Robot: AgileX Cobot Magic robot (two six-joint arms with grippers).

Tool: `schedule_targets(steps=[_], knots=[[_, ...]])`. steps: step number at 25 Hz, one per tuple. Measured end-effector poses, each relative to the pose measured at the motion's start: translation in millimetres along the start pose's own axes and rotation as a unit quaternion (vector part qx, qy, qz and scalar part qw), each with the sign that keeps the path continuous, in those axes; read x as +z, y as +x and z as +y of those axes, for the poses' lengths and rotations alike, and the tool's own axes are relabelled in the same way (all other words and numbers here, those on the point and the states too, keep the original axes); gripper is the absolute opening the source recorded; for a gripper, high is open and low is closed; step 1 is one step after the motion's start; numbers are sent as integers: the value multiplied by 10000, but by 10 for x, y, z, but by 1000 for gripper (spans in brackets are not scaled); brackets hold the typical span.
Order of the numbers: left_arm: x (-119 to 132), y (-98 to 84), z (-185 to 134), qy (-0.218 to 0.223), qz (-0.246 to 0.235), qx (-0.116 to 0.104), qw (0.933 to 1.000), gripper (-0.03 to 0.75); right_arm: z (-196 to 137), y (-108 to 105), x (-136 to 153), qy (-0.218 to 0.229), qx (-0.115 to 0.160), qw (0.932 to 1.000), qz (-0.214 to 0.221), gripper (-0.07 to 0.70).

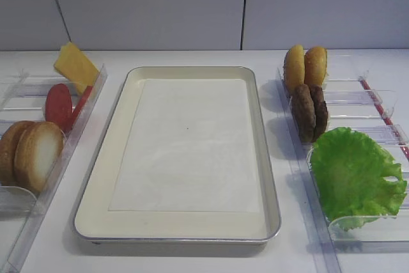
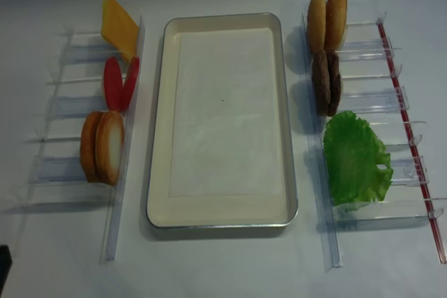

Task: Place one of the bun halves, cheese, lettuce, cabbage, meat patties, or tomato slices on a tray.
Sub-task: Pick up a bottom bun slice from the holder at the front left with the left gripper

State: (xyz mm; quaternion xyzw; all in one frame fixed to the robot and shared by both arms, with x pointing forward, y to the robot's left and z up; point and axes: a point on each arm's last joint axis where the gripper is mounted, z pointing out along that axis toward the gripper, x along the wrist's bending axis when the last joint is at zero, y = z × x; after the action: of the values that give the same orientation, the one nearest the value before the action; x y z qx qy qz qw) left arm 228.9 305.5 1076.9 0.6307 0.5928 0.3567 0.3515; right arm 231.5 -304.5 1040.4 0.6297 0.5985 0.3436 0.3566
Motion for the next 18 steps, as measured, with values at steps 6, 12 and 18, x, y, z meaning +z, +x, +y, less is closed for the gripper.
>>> schedule_targets(steps=[6, 12, 18], knots=[[28, -33, 394, 130, -218, 169, 9995, 526, 0, 0, 0, 0, 0, 10000, 0, 238], [153, -67, 675, 336, -406, 91, 9986, 526, 0, 1, 0, 1, -13, 10000, 8, 238], [311, -131, 895, 632, -751, 0, 9952, 526, 0, 1, 0, 1, -13, 10000, 8, 238]])
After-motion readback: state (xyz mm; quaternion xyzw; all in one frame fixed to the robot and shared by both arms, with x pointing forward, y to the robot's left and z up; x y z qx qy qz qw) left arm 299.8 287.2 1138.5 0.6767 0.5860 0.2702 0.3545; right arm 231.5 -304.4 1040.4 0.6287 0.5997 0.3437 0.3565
